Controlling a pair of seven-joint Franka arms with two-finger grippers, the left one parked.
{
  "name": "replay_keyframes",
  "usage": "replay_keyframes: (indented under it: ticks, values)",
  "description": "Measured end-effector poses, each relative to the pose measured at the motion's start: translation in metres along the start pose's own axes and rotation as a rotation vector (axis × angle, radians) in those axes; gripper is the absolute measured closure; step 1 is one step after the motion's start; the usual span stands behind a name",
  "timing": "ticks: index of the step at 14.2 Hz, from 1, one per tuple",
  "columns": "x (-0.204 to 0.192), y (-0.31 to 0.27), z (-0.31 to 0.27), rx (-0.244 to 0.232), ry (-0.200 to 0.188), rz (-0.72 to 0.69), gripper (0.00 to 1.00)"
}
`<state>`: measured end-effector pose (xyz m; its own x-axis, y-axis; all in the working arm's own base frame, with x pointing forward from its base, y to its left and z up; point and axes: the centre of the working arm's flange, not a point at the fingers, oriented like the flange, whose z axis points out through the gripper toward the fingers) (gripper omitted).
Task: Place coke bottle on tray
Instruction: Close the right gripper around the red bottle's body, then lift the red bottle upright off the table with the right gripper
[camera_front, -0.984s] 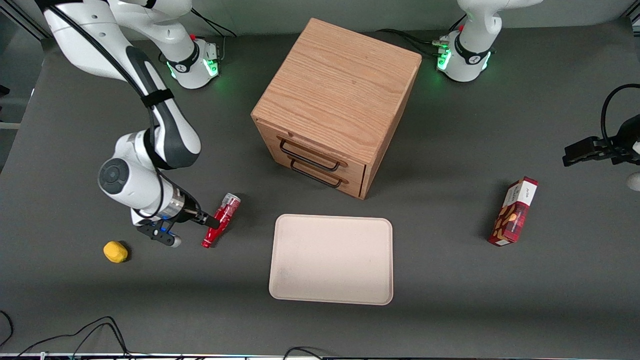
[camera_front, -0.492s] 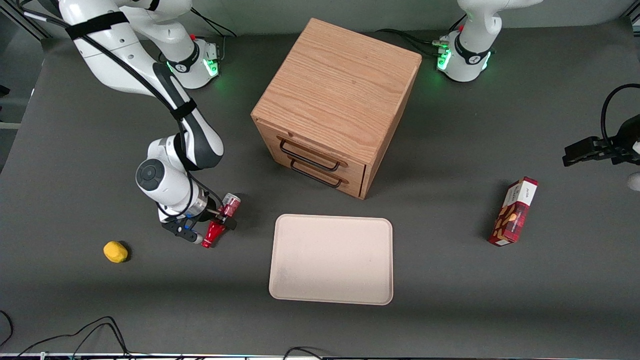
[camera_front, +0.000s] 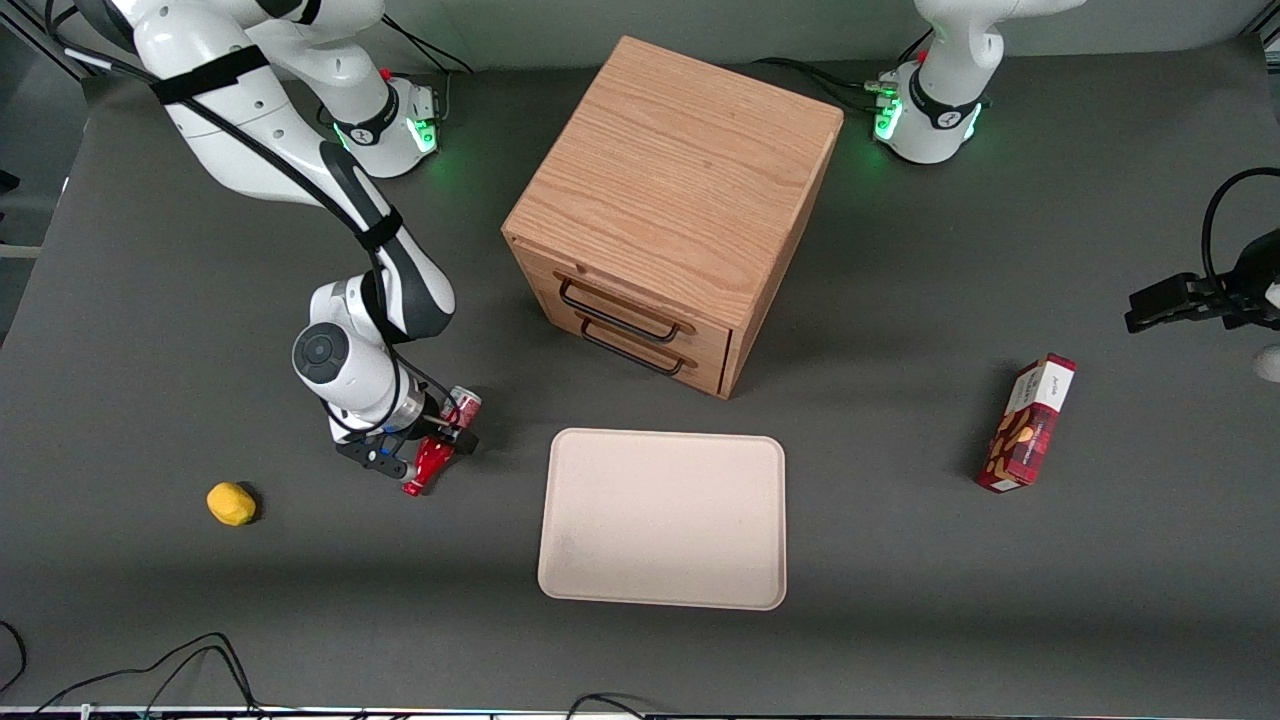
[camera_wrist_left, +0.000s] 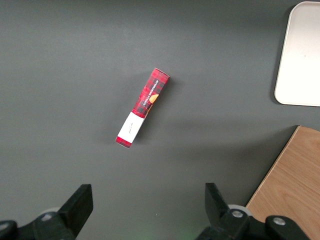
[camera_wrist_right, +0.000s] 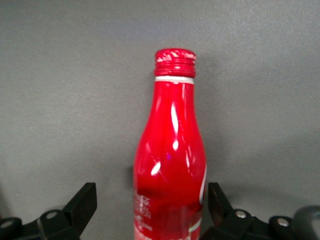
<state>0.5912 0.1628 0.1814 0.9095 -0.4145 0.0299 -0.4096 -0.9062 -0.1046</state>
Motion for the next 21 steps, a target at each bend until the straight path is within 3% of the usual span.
replay_keyframes:
  ticks: [1,2,5,12,16,19,21]
  values:
    - [-0.001,0.001,0.002,-0.004,-0.001,-0.003,0.04]
    - [-0.002,0.001,0.002,-0.007,-0.001,-0.009,0.11]
    - [-0.003,0.002,0.003,-0.011,0.002,-0.017,0.44]
    - [0.003,-0.002,-0.02,-0.01,0.012,-0.023,0.45]
    - [0.018,-0.011,-0.097,-0.054,-0.051,-0.018,0.45]
    - [0.036,-0.022,-0.19,-0.098,-0.112,-0.018,0.45]
    - [0.049,-0.03,-0.259,-0.112,-0.129,-0.022,0.45]
